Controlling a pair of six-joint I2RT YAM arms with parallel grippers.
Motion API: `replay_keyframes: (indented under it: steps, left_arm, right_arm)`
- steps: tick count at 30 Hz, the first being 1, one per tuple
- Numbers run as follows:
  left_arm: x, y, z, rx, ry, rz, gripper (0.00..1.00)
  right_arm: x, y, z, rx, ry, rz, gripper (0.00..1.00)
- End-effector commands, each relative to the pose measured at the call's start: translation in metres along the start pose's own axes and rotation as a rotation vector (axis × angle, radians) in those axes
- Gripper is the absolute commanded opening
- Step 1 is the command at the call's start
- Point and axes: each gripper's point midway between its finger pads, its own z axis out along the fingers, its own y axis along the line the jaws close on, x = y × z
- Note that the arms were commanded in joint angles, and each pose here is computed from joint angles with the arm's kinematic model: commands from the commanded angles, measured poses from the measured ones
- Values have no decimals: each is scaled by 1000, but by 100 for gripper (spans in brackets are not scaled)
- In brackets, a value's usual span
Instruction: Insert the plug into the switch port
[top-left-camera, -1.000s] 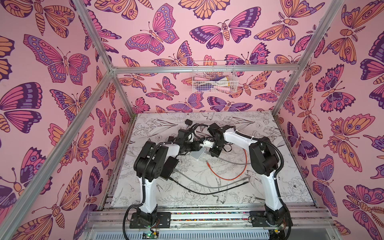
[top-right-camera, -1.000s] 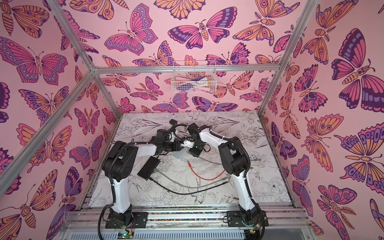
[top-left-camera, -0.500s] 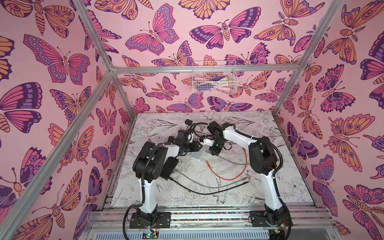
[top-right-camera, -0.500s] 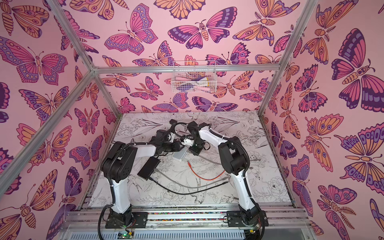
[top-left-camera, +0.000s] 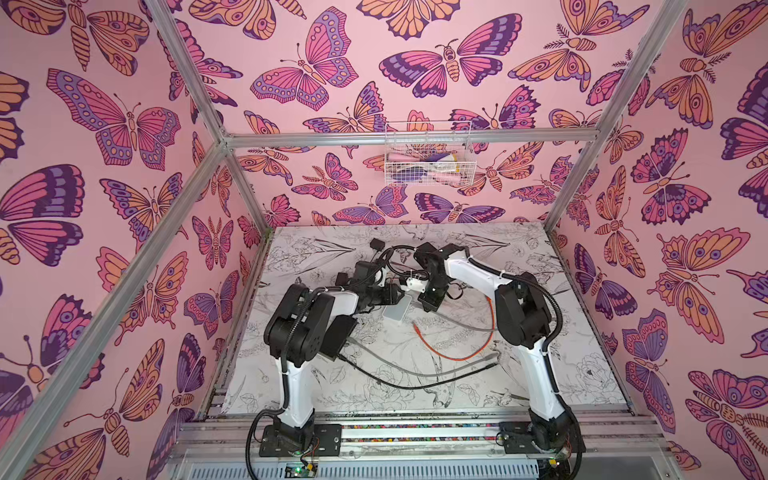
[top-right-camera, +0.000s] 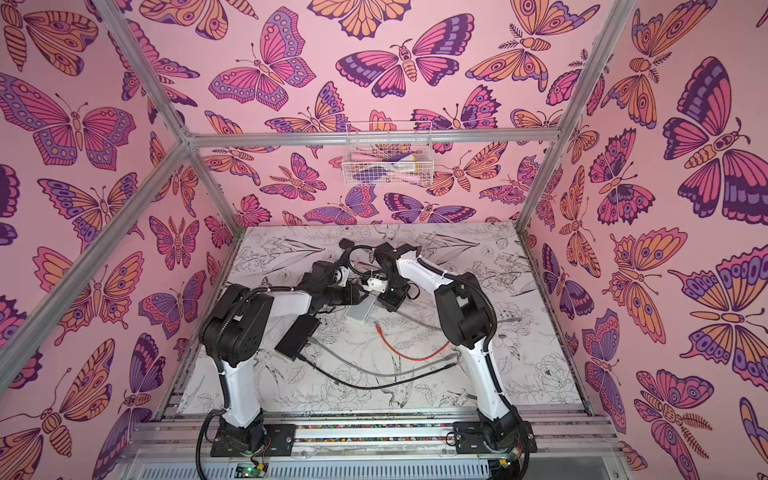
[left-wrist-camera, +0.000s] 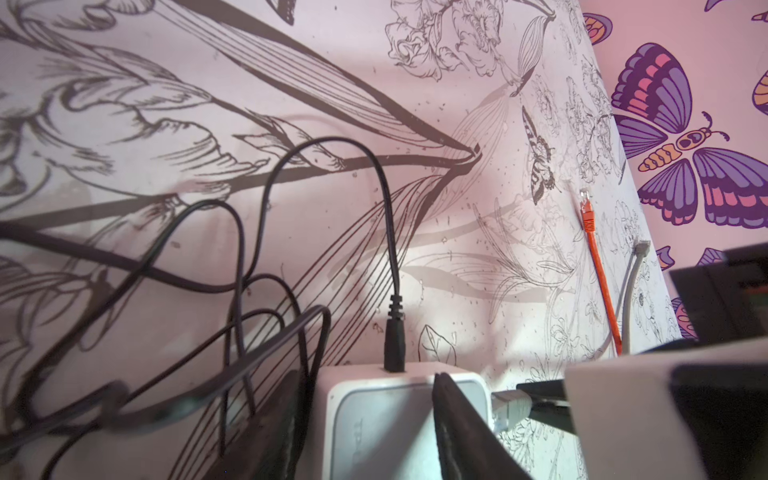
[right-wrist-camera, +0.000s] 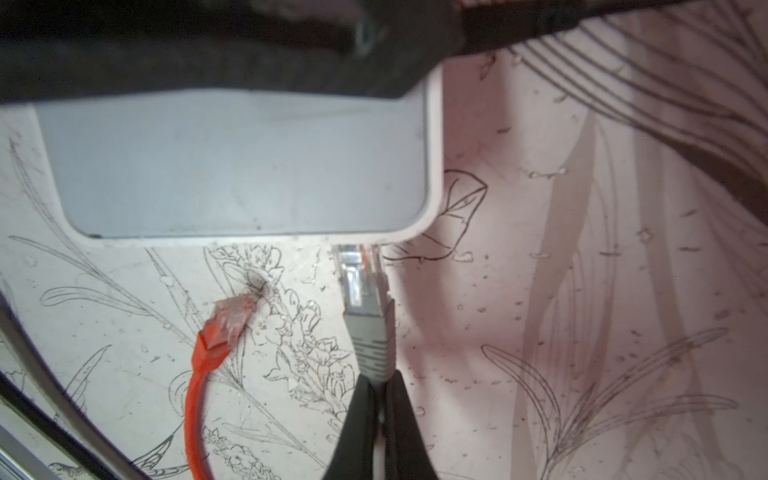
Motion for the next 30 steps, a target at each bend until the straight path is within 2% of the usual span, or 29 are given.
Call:
replay_keyframes:
  steps: [1,13,30]
  left_arm:
    - [28,-5,1,17,78,-31,52]
    - [28,-10,-2,29,63,-23,53]
    - [47,-36,6,98,112,14,52]
  right_arm:
    - [-13,-1,1,-31,-40,14,0]
    - [-11,0,7,-56,-10,20,0]
    - [-37,-1,-6,-16,-176,-20,0]
